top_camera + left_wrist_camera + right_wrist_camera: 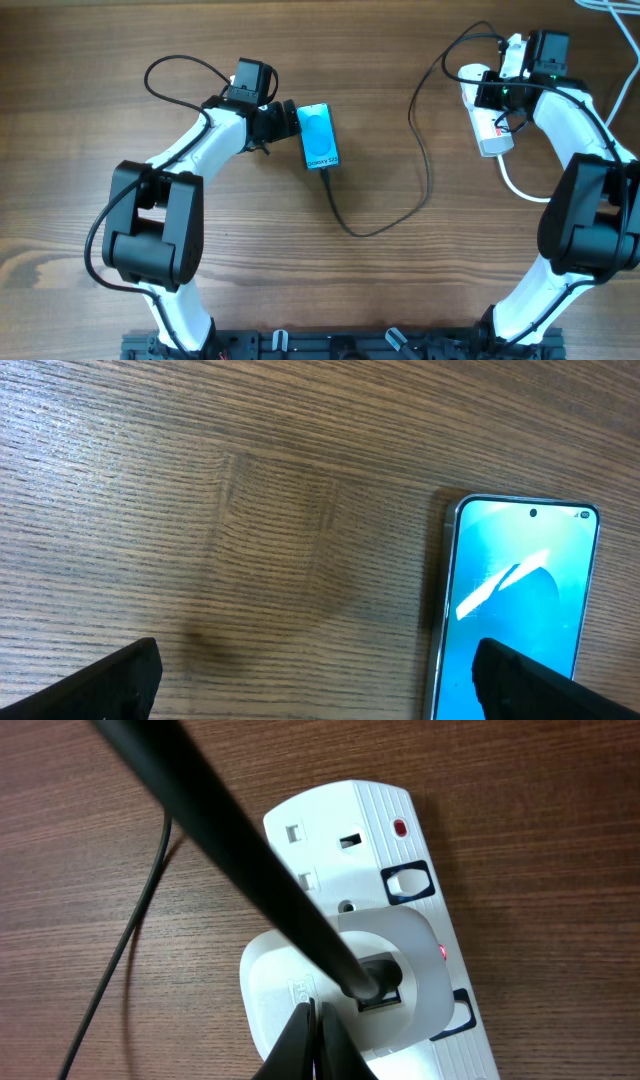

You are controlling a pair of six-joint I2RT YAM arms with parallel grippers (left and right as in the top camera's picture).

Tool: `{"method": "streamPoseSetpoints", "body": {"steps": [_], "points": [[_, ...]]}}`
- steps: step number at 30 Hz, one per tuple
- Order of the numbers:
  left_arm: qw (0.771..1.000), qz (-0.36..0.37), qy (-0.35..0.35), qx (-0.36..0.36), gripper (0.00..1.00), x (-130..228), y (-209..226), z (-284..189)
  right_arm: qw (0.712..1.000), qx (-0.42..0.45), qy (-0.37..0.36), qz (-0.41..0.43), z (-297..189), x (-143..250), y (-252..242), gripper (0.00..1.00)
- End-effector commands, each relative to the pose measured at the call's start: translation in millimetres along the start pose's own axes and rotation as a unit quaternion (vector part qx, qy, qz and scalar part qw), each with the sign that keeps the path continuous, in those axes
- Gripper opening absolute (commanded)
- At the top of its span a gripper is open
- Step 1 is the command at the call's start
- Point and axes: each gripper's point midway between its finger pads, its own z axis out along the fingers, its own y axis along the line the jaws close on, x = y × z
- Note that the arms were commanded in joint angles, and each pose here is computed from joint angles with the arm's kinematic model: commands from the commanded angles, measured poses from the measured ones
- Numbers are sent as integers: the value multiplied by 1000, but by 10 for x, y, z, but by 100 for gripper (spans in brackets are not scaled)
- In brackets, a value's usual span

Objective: Plug charger to phone and switch on socket

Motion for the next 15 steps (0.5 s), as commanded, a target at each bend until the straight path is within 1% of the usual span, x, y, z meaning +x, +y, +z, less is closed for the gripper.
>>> {"method": "streamPoseSetpoints", "body": {"steps": [1, 4, 5, 7, 8, 9, 10, 12, 15], "points": [[1000, 3, 1, -8, 100, 17, 29, 40, 1000, 6, -2, 2, -118, -8, 35, 5], [1000, 3, 1, -8, 100, 17, 29, 40, 999, 6, -50, -8, -479, -250, 110, 6], [1000, 3, 1, -8, 100, 17, 27, 40, 997, 6, -79, -13, -701, -385, 151, 12], [1000, 3, 1, -8, 100, 17, 29, 40, 995, 7, -102, -17, -877, -481, 185, 25], [1000, 3, 1, -8, 100, 17, 29, 40, 994, 6, -112, -18, -950, -517, 203, 29], [1000, 3, 1, -8, 100, 17, 29, 40, 993, 6, -120, -20, -1011, -548, 217, 40], [1000, 3, 1, -8, 100, 17, 29, 40, 992, 8, -126, -21, -1046, -572, 216, 54], [1000, 3, 1, -8, 100, 16, 28, 40, 992, 19, -126, -21, -1037, -575, 177, 59], [1000, 3, 1, -8, 100, 16, 28, 40, 992, 46, -114, -30, -932, -532, 66, 64]]}}
